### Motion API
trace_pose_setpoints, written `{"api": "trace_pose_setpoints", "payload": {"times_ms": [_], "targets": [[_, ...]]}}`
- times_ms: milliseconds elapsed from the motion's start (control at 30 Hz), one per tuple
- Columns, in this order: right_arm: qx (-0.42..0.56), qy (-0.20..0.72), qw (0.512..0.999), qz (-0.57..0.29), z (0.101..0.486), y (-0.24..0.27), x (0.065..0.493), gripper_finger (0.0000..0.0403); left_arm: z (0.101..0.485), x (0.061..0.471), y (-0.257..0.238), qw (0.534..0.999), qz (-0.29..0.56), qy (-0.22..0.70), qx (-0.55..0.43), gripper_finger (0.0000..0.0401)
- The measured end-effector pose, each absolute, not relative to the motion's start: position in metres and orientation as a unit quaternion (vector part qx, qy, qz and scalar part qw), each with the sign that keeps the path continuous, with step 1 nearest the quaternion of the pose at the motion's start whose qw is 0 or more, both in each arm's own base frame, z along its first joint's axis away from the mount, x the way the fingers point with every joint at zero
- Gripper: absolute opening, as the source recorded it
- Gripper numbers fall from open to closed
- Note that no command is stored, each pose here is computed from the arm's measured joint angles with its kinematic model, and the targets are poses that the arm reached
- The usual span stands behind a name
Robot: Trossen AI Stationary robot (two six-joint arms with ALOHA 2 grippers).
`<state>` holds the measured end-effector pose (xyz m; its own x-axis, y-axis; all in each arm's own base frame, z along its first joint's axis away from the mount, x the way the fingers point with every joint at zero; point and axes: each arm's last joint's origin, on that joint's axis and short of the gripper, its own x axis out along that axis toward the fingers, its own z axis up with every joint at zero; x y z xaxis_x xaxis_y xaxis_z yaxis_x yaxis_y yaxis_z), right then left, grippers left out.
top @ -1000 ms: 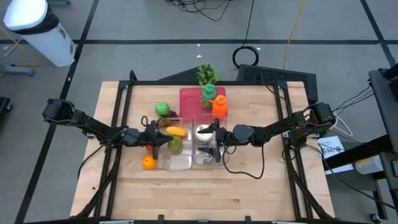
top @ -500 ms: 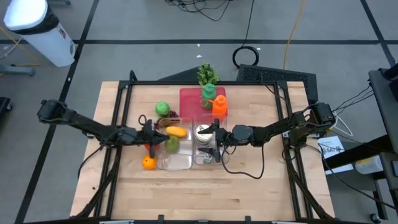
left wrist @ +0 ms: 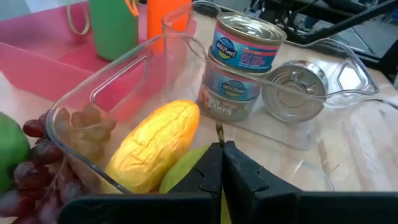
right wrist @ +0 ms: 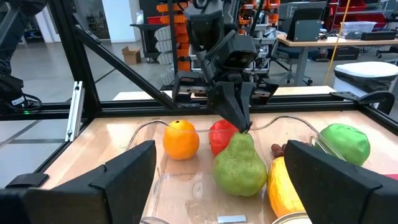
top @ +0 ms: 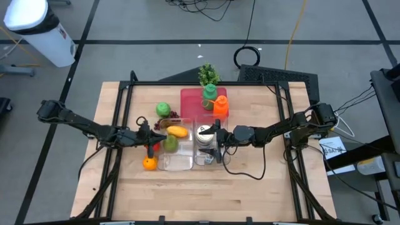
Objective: Pick & Place Food Item
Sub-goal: Put the green pear into the left transparent bin, then put the green apple into the left transparent bin
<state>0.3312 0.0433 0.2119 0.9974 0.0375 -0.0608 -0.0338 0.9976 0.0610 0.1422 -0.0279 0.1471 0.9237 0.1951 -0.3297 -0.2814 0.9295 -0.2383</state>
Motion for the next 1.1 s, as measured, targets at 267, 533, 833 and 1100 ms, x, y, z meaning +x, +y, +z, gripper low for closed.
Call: {"api": "trace_pose_setpoints", "payload": {"times_ms": [267,533,833,1100], "targets": [[0.030,0.029,0.999,0.017,0.212,0.043,0.331,0.0333,0.148,0.143,-0.028,0.969,0.117,0.147,-0.158,0.0032],[0.030,0.031,0.999,0.017,0.212,0.043,0.331,0.0335,0.152,0.144,-0.027,0.968,0.149,0.116,-0.164,0.0089],[0.030,0.031,0.999,0.017,0.212,0.043,0.331,0.0336,0.155,0.144,-0.026,0.974,0.149,0.105,-0.136,0.0182],[0.030,0.031,0.999,0.017,0.212,0.043,0.331,0.0332,0.172,0.145,-0.021,0.963,0.239,0.013,-0.125,0.0201]]}}
